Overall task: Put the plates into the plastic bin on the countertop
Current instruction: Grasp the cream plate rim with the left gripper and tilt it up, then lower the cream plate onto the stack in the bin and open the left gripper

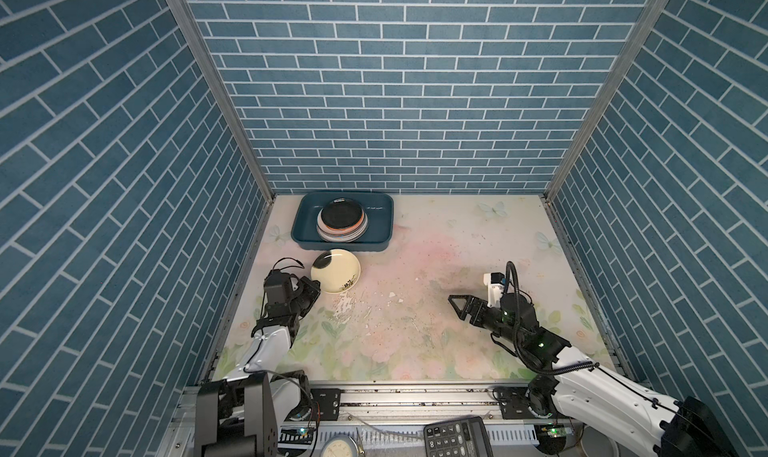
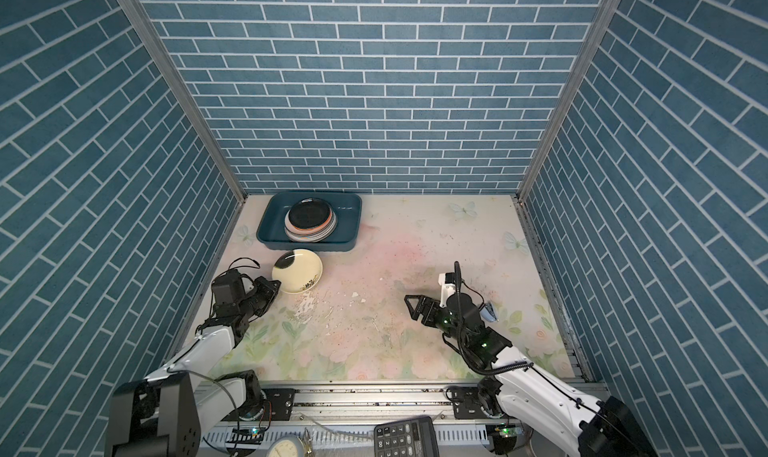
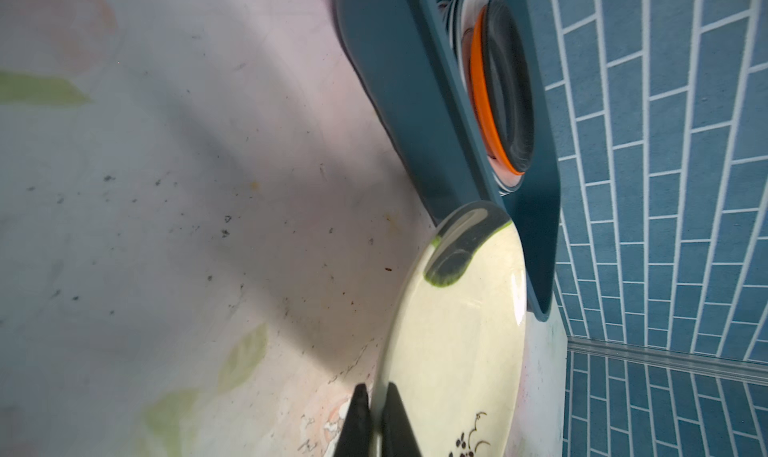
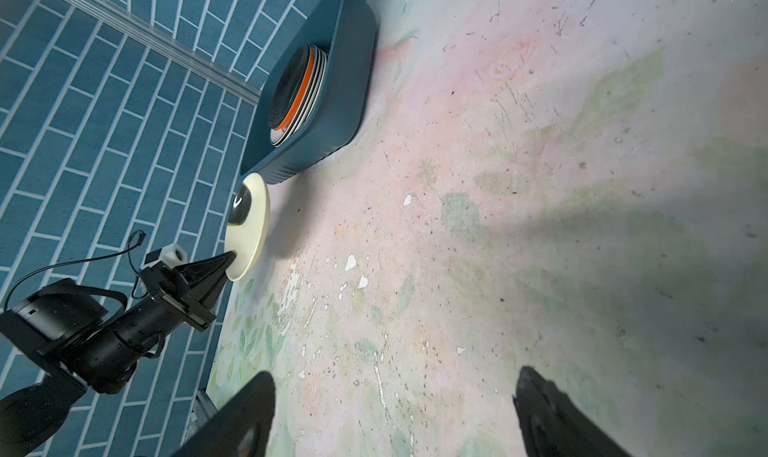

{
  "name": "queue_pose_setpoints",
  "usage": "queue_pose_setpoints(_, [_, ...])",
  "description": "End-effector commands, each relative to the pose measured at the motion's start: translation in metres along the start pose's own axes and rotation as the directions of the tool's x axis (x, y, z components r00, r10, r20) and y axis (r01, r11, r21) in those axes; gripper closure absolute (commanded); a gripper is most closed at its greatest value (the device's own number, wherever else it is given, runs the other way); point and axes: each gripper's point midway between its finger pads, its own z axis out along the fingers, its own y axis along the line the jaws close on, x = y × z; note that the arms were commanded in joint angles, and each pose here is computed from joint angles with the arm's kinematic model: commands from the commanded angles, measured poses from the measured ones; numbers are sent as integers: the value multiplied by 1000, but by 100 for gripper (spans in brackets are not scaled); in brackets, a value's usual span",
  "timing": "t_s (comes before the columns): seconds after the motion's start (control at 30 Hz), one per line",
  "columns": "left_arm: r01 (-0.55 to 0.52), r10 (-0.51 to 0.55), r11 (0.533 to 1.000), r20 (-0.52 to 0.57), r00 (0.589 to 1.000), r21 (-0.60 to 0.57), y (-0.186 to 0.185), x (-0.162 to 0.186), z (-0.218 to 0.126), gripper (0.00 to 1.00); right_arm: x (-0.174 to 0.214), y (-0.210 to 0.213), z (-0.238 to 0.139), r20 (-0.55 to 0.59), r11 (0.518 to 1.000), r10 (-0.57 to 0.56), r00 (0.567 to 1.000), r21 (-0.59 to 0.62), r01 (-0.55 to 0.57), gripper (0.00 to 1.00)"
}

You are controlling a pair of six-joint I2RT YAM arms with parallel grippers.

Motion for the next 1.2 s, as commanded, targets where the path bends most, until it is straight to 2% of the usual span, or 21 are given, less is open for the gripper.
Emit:
queue_pose_setpoints(0.0, [7,-7,1000,7,1000,-6,-3,2,-13,100,-3,4,2,15,999,32,999,-23,-32,10])
queue_pose_setpoints(0.3, [-29,25,998,66,997,52,-26,-9,-34,100,-2,11,12,-13,999,35,999,-42,-35,10])
queue_pose_setpoints(0.47, [-30,23,995,69,997,97,-38,-13,-35,100,-3,26,15,-34,993,53,998,-103,-56,10])
queue_pose_setpoints(0.73, [-69,56,992,124,991,105,-67,-45,-31,100,-6,29,13,-23,992,54,998,-112,-56,10])
queue_pose_setpoints(1.0, [-90,75,992,153,985,90,-97,-86,-6,100,-5,23,6,-9,993,59,998,-100,-59,10])
queue_pose_setpoints(1.17, [-73,64,996,195,979,41,-98,-111,16,100,-5,20,0,1,995,56,998,-85,-56,10])
